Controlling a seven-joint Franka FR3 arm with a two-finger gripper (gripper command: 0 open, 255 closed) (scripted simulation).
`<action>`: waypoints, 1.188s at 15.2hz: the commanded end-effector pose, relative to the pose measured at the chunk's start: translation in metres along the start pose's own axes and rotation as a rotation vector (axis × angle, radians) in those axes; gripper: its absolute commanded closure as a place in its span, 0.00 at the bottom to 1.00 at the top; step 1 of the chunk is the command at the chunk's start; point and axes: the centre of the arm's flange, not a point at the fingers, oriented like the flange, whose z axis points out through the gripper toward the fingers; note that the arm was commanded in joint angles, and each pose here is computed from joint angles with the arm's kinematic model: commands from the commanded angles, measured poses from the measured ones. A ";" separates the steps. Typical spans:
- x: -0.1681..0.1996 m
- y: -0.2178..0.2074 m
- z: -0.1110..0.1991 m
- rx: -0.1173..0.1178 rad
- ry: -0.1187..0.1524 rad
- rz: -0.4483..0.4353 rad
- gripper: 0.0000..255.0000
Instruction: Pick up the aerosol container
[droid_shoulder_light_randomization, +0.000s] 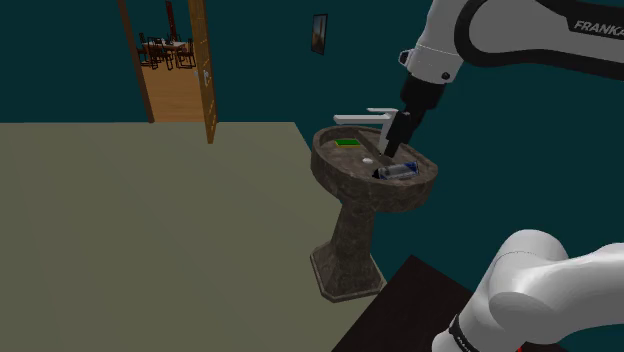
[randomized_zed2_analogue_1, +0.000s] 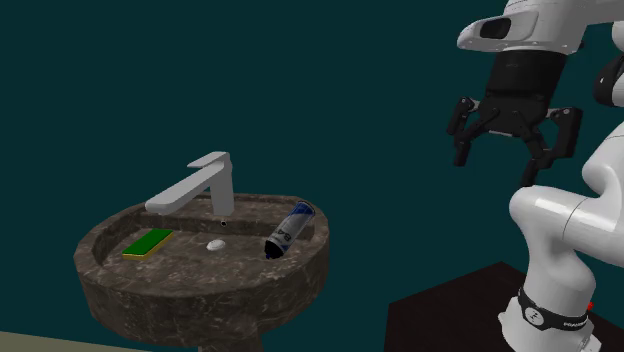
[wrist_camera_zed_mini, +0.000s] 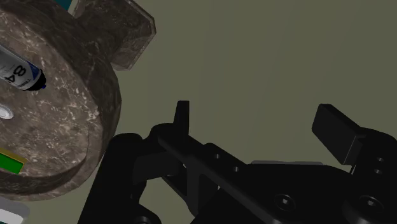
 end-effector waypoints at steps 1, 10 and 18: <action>0.000 0.000 0.000 0.000 0.000 0.000 0.00; 0.038 0.093 0.066 -0.027 -0.112 -0.046 0.00; 0.069 0.175 0.126 -0.051 -0.211 -0.086 0.00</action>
